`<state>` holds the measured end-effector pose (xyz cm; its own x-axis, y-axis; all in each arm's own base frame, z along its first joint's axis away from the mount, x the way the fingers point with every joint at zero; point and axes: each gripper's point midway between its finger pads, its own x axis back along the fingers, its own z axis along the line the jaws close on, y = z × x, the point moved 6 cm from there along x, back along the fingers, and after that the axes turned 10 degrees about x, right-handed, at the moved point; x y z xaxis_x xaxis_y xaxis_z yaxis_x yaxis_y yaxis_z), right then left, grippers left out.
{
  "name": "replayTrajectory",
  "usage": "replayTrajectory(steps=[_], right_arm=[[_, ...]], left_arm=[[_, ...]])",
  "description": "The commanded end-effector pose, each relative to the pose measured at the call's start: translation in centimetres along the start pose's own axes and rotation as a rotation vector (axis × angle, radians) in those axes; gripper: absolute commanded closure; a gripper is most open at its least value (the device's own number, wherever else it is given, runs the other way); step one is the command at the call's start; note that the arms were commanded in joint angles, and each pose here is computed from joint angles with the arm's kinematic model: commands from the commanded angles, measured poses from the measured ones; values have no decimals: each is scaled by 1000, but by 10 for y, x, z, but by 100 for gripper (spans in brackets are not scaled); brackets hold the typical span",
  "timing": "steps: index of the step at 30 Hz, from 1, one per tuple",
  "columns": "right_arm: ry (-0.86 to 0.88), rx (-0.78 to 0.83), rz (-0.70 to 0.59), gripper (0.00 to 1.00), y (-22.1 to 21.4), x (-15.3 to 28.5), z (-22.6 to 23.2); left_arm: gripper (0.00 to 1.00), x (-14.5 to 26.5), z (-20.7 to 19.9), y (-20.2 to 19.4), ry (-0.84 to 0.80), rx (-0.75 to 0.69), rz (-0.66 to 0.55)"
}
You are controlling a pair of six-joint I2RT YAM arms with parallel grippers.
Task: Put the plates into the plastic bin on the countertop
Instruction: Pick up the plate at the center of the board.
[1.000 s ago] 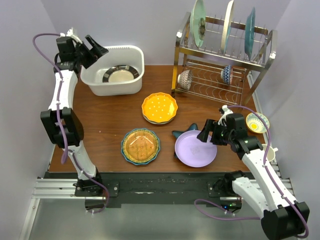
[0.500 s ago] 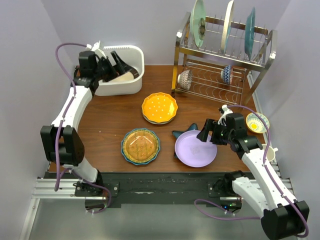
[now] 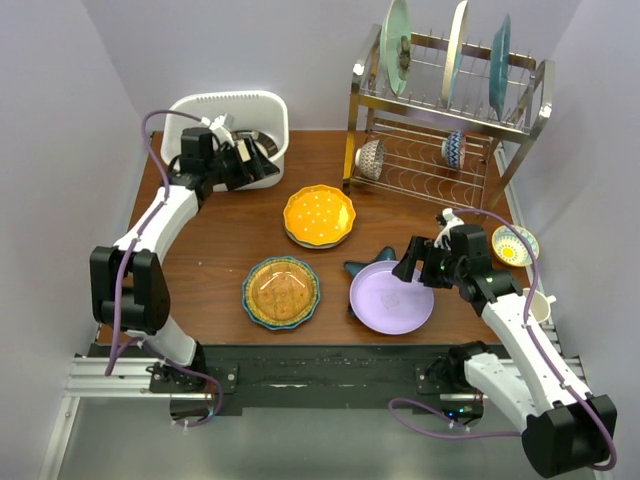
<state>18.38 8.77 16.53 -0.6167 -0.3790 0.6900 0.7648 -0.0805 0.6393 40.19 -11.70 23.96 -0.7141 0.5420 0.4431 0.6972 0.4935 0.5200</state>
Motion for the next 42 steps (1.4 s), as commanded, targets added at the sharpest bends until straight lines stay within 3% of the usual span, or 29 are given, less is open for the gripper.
replayTrajectory(steps=[1, 14, 22, 42], right_arm=[[29, 4, -16, 16, 1, -2, 3], [29, -5, -5, 16, -1, -5, 2], [28, -10, -2, 16, -3, -6, 2], [99, -78, -15, 22, -6, -35, 4]], left_arm=[[11, -3, -6, -13, -47, -63, 29], [22, -29, 22, -65, 56, -7, 156], [35, -43, 38, -80, 98, 12, 198], [38, -59, 52, -103, 162, -8, 258]])
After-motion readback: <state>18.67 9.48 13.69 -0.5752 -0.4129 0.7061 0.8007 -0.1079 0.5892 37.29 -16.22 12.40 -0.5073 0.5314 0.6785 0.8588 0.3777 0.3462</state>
